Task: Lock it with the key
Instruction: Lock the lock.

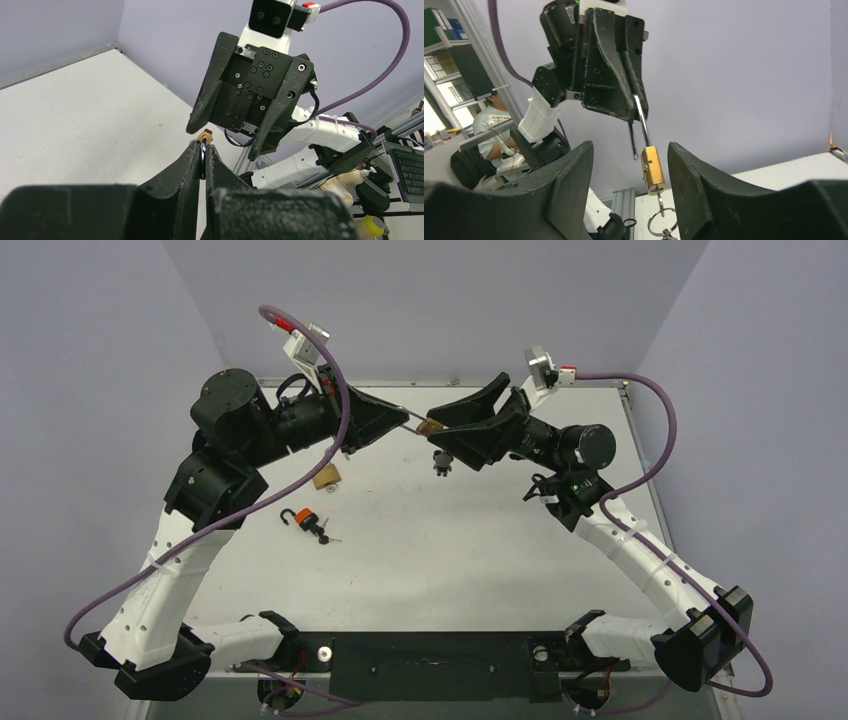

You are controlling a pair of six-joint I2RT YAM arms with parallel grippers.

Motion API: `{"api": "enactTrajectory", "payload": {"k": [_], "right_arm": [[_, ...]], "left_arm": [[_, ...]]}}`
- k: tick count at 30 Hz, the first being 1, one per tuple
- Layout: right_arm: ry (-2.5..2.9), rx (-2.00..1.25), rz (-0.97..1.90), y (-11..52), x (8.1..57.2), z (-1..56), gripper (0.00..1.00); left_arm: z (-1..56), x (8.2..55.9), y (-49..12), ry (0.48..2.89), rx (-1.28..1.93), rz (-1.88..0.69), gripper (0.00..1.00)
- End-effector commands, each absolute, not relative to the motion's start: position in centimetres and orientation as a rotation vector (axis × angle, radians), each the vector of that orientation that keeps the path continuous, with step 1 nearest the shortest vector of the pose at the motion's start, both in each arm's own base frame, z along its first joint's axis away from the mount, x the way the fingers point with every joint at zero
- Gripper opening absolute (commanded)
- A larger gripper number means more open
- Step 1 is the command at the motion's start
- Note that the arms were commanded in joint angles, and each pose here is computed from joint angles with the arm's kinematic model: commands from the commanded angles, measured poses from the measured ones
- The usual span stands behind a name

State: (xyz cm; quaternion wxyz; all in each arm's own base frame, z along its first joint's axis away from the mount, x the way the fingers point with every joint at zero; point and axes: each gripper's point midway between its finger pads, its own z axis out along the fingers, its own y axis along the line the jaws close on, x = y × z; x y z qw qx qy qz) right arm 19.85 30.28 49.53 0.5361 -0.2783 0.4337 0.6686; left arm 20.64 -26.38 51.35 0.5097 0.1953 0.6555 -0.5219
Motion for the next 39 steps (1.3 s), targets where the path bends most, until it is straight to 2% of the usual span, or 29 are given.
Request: {"api": "enactTrajectory", "payload": {"k": [1,9,15,17,24,26,27,28,39], "right_arm": [[1.042,-0.670,1.511,30.3,20.7,49.0,0.52],[1.045,-0.672,1.530,30.2,20.3,48.6,0.49],[1.044,-0.670,1.536,30.1,20.1,48.5,0.40],[1.042,-0.668,1.539,30.0,20.0,48.6,0.33],[1.052,-0.660,1.570,29.8,19.5,48.6,0.18],[1.052,-0.658,1.600,29.7,19.3,48.7,0.10],[1.033,-0.667,1.610,29.6,19.0,49.0,0.02],[1.044,-0.659,1.643,29.6,18.9,49.1,0.00],[0.912,-0.676,1.879,28.5,15.3,52.0,0.00]], "left_arm": [[55.3,19.2,-26.0,1.444,0.484,-1.294,0.00],[55.5,19.2,-26.2,1.439,0.485,-1.300,0.00],[55.4,19.4,-26.4,1.443,0.485,-1.302,0.00],[55.3,19.4,-26.4,1.445,0.484,-1.301,0.00],[55.2,19.2,-26.5,1.444,0.491,-1.303,0.00],[55.1,19.2,-26.5,1.445,0.495,-1.300,0.00],[55.0,19.1,-26.5,1.440,0.500,-1.297,0.00],[54.9,19.1,-26.5,1.441,0.508,-1.298,0.00],[53.5,18.5,-27.6,1.415,0.587,-1.296,0.00]]}}
